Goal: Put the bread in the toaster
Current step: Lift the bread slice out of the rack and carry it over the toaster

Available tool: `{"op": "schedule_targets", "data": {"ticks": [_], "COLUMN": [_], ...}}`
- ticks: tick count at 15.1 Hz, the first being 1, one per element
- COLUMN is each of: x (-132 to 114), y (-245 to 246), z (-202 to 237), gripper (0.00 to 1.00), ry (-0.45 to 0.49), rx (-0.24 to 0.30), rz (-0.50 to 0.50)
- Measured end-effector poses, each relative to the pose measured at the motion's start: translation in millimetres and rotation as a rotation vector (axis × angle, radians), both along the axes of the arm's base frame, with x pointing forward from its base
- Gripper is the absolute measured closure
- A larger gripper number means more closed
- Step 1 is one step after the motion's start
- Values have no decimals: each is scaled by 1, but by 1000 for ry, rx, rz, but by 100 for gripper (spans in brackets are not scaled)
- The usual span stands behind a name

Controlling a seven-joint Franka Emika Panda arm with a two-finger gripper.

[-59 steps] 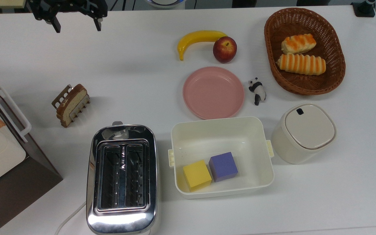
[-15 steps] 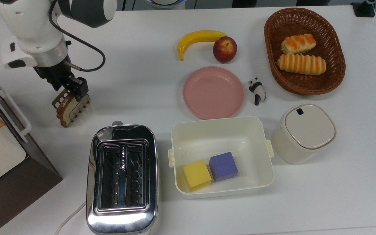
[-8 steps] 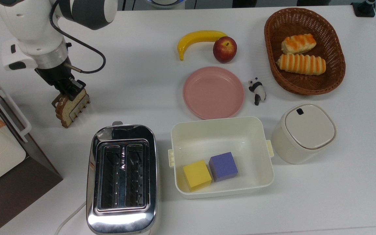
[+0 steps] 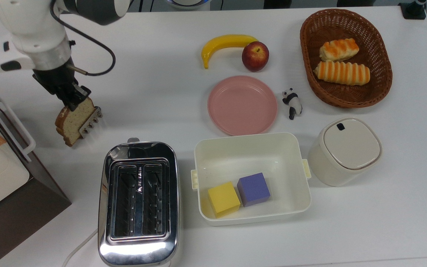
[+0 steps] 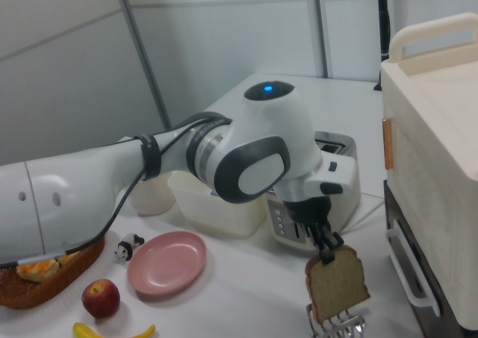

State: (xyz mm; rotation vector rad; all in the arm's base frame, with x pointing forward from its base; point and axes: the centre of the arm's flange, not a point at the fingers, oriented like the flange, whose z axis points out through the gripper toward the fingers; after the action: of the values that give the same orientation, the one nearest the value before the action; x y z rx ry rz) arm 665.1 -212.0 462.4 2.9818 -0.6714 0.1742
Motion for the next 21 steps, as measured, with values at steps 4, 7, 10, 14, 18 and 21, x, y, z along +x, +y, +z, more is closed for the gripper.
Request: {"op": "schedule_targets", "data": {"ticks": [4,7,10,14,18,21], "x": [-6,-7,0,21,34,46], "y": [0,2,8,37,63,87], "z": [33,57,98,120,134,139], "gripper": [92,92,92,92,92,92], "ry": [-48,-90,-196,-376,-529,-633], "rx": [-9,-18,-49,-58,-17,17], "rz": [0,3,19,52,65,82]}}
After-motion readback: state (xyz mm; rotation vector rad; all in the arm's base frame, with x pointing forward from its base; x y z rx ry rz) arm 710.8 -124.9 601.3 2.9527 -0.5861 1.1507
